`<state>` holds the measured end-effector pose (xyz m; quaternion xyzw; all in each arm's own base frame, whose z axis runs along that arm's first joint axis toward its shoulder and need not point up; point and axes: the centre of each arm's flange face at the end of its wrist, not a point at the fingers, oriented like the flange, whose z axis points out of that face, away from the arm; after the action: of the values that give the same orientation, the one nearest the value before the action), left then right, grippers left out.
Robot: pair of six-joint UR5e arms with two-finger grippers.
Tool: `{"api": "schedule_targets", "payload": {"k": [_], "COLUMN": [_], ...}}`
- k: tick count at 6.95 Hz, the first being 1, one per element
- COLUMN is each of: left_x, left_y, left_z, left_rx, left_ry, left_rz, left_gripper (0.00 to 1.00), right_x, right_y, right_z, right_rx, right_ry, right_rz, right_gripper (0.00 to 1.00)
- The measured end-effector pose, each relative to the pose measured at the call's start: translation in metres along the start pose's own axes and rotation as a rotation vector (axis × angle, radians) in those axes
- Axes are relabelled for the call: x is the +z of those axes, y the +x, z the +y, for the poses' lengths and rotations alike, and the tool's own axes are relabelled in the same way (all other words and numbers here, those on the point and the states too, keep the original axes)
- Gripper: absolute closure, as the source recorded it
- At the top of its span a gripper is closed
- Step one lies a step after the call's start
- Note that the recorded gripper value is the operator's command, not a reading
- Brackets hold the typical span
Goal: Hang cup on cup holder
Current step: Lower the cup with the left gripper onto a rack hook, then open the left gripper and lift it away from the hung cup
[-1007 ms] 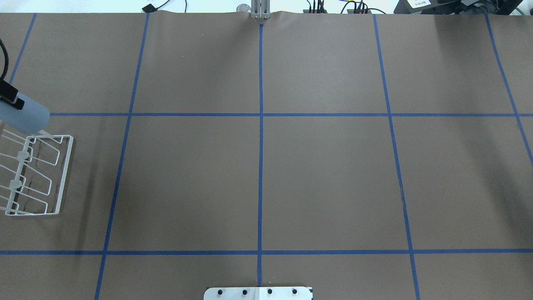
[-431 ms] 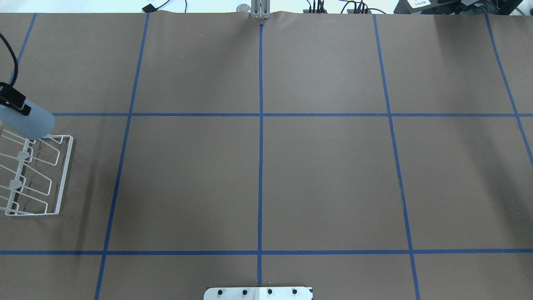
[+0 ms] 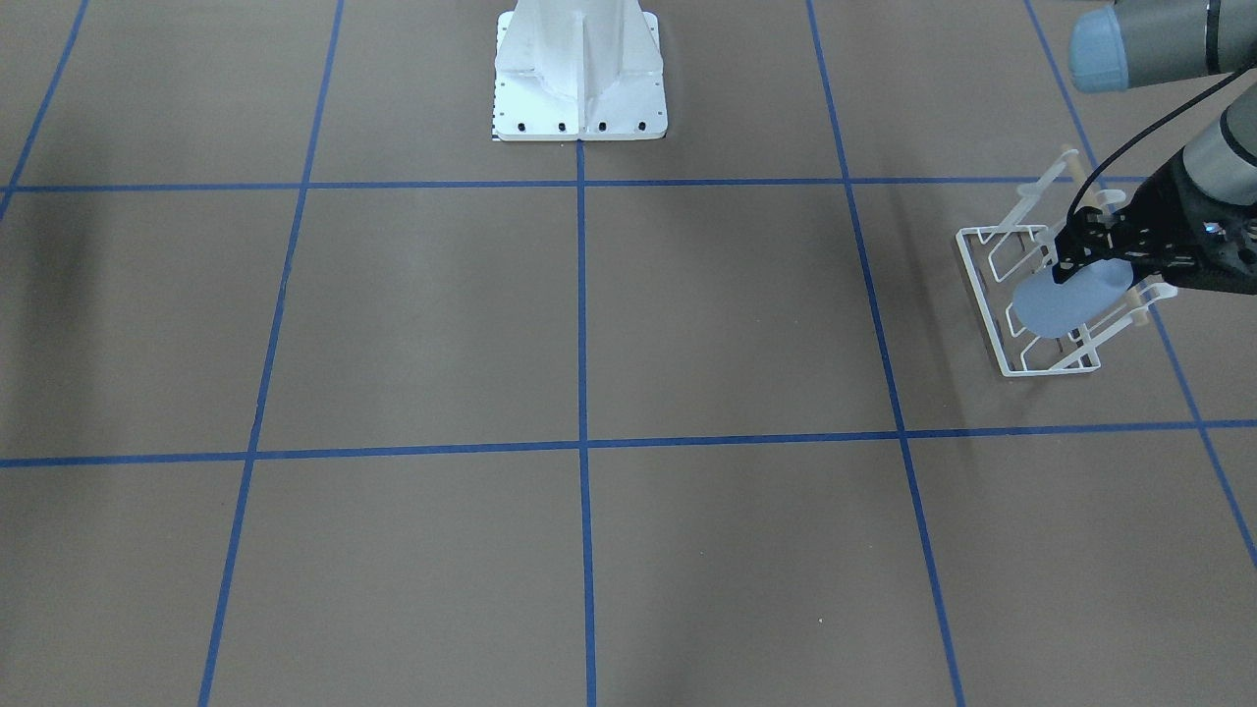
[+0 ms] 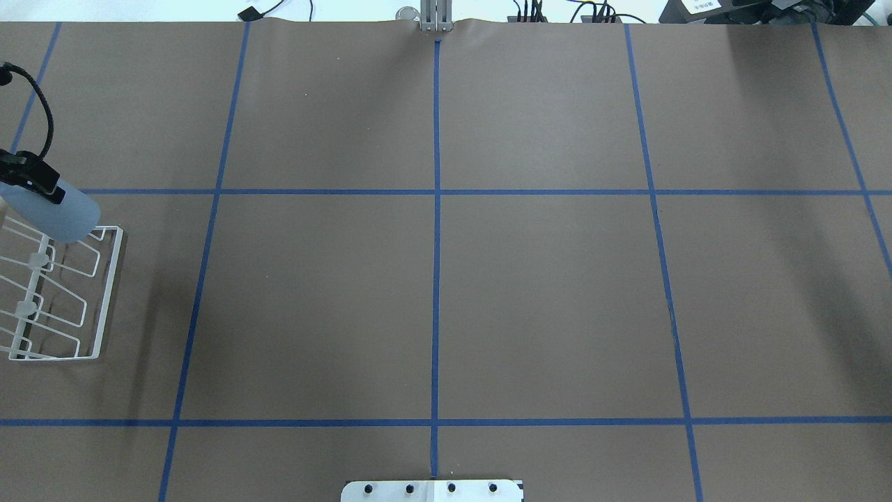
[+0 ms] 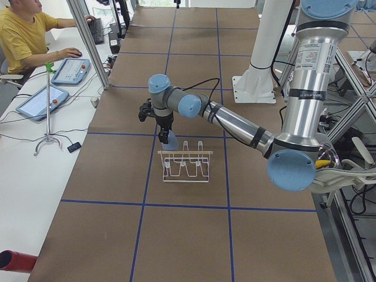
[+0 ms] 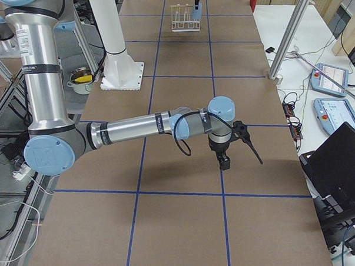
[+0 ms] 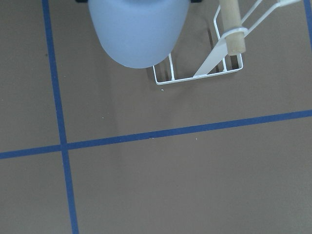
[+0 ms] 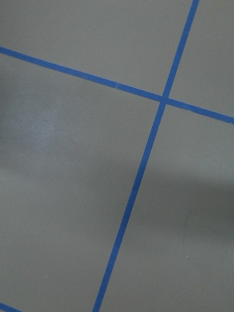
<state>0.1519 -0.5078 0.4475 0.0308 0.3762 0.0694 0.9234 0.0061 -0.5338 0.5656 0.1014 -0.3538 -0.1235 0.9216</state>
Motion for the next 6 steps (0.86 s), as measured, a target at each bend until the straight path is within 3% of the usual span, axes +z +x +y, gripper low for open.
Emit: {"api": "schedule_targets", "payload": {"k": [1,2,6], "left_x": [0.006,0.012,0.018], "left_y": [0.000,0.002,0.012], "left_z": [-0.005,-0.012,-0.023], "left_rx": [0.003,0.004,0.029], "left_ry": [-0.005,-0.011,0.005], "left_rz": [-0.013,-0.018,-0.042], "left_gripper": [0.13,0.03,0.02], "right_x": [0.002,0.004,0.003], "right_y": [-0.003,-0.007,-0.012], "right_z": [-0.002,-0.004,-0.009], "right_rx": [0.004,0.004,0.013], "right_ry": [-0.003,-0.006,-0.001], "right_rz": [-0.002,-0.004,-0.008], "right_gripper": [0.00,0.00,0.00]}}
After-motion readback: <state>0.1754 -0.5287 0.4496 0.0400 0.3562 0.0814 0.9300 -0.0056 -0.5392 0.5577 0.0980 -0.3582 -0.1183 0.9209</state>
